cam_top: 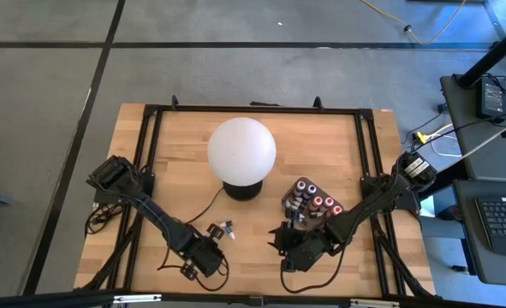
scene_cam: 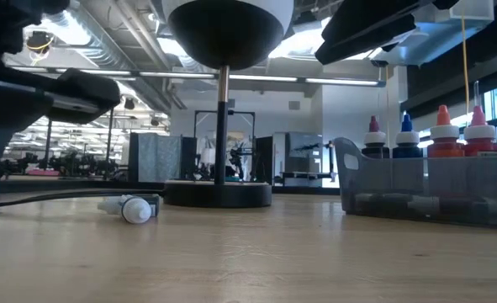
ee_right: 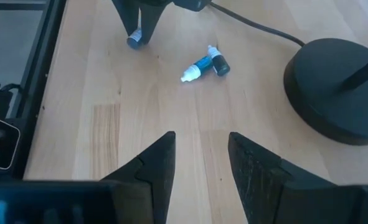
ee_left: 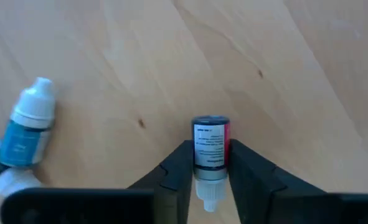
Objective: Pick & Place food coloring
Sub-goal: Put the small pink food coloring bottle into the black container
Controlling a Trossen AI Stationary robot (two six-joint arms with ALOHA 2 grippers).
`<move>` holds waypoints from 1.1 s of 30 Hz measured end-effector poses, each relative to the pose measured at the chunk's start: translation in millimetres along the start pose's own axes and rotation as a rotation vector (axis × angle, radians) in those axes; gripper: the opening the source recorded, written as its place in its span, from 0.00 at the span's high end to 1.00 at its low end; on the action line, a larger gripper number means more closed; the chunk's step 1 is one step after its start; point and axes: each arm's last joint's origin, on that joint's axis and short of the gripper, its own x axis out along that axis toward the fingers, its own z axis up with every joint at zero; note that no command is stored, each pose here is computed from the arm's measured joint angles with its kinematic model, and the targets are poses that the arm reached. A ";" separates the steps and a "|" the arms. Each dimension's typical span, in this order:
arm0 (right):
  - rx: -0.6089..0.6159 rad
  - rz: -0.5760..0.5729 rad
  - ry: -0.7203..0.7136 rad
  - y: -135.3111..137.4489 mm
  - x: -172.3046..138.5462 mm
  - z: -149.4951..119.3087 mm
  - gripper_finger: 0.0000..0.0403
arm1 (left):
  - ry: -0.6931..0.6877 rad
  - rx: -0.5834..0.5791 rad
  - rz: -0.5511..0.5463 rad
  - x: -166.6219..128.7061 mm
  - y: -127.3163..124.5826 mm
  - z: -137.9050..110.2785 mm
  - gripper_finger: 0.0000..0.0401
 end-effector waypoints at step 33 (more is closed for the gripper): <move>-0.193 -0.094 -0.035 36.2 -95.4 -51.5 0.62 | -1.023 -0.078 0.297 -28.5 95.2 90.3 0.81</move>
